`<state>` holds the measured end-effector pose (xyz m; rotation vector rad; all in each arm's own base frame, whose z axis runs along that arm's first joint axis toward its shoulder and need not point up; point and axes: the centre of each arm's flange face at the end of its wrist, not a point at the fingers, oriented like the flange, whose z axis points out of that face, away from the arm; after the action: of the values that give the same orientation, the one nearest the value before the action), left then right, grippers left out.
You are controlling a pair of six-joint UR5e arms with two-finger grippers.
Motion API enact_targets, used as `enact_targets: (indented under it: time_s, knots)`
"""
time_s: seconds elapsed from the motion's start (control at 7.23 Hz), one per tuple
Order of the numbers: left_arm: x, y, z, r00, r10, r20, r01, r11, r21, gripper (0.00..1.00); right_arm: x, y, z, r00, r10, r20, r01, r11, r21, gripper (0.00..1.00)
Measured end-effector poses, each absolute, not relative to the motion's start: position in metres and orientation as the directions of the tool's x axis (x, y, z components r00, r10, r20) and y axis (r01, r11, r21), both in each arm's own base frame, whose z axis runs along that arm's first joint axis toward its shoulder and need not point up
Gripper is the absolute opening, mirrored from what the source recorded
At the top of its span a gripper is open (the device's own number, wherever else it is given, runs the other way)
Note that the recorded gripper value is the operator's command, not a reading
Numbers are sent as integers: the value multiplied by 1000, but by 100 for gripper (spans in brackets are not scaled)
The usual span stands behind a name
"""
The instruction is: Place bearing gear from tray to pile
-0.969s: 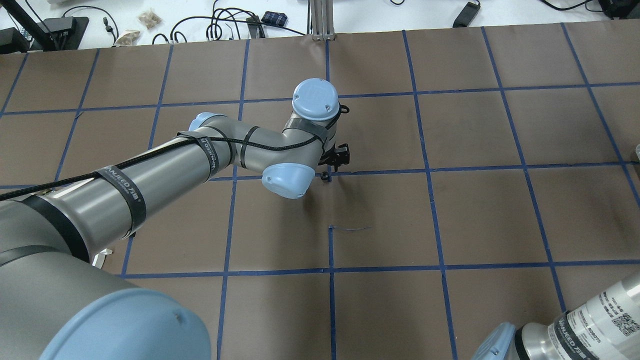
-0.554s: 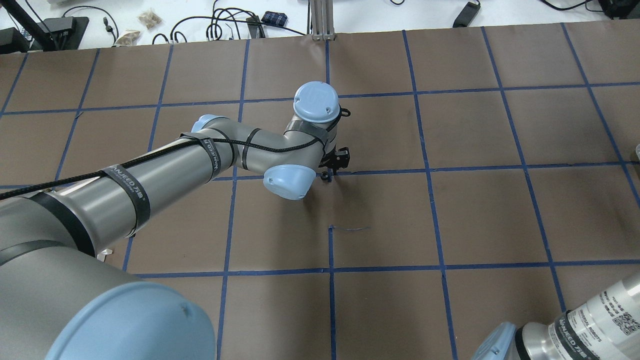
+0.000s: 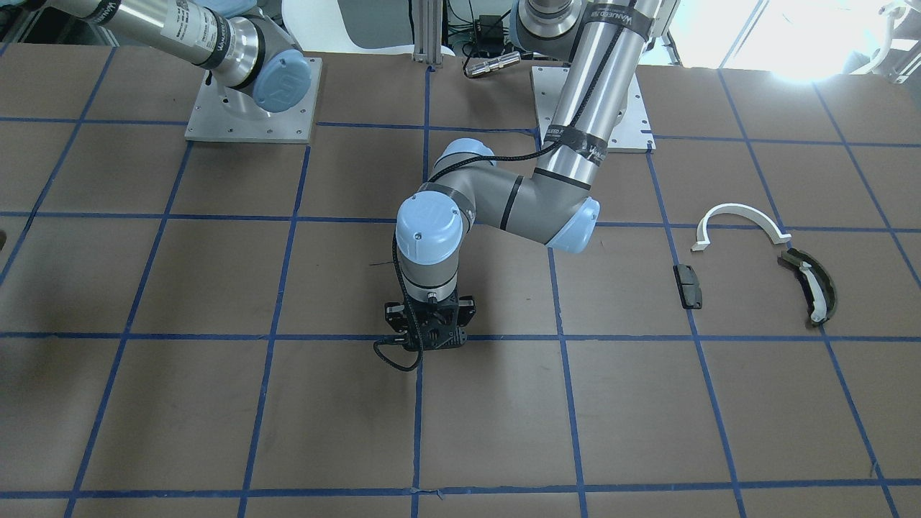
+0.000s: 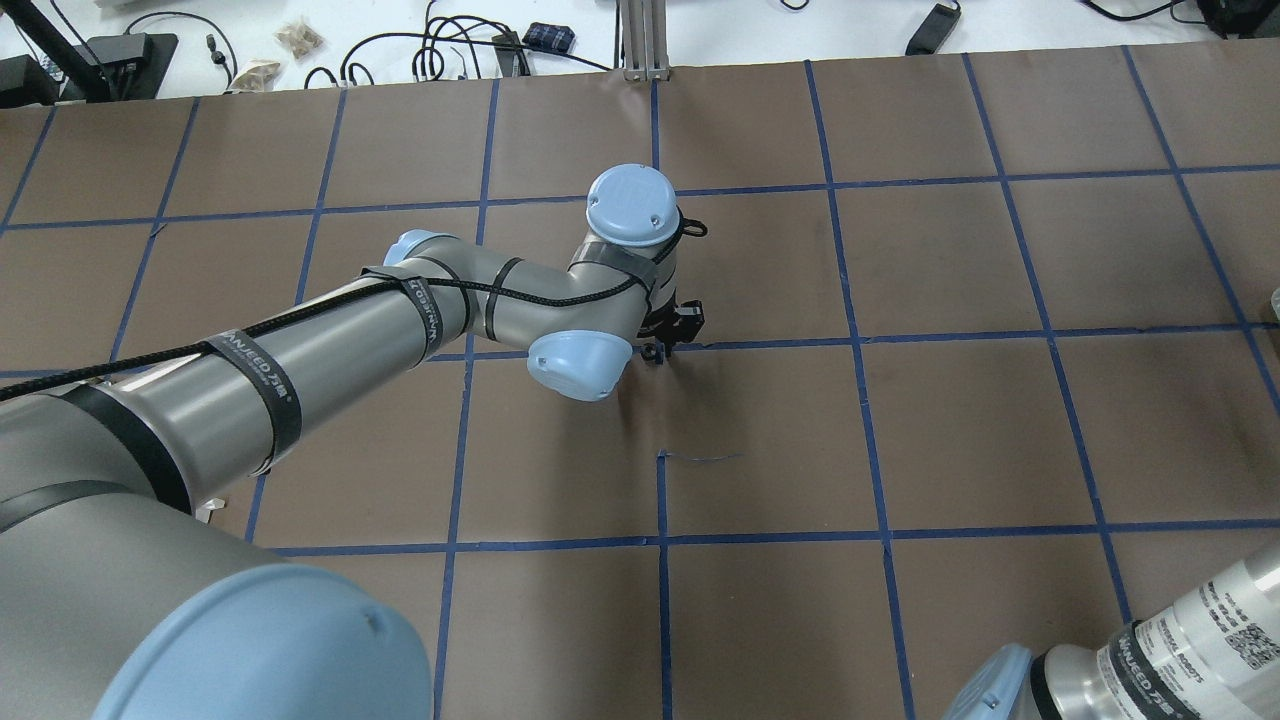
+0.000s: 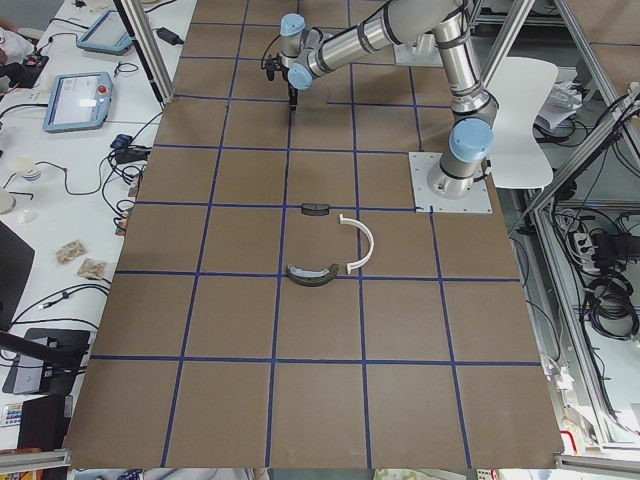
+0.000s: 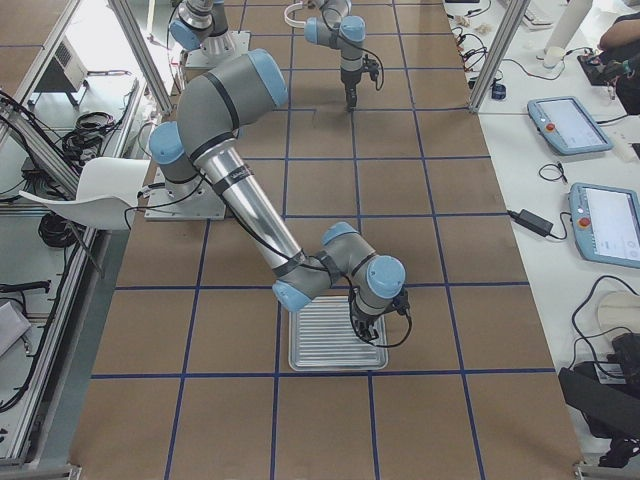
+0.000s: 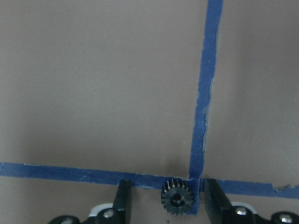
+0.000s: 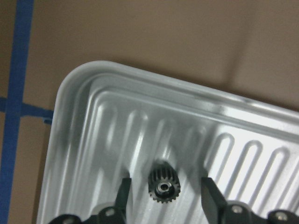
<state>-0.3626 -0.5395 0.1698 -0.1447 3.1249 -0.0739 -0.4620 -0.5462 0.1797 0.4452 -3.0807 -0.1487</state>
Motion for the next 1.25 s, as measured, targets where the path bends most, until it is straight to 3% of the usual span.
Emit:
enact_targets:
  time_s: [0.28, 0.55, 0.97, 1.25]
  knots:
    - [-363, -538, 171, -996, -90, -10, -90, 995, -48, 19, -462, -546, 180, -959, -284, 10, -282, 954, 99, 33]
    - [-362, -534, 172, -996, -90, -8, -89, 995, -45, 10, -462, -546, 182, -959, -284, 7, -281, 954, 101, 26]
    - [-335, -545, 202, -995, -94, 12, -95, 994, -49, 10, -457, -546, 195, -958, -286, 2, -284, 952, 113, 25]
    - [-251, -566, 252, -999, -52, 13, -52, 999, 4, 10, -429, -548, 240, -957, -290, -14, -289, 949, 125, 22]
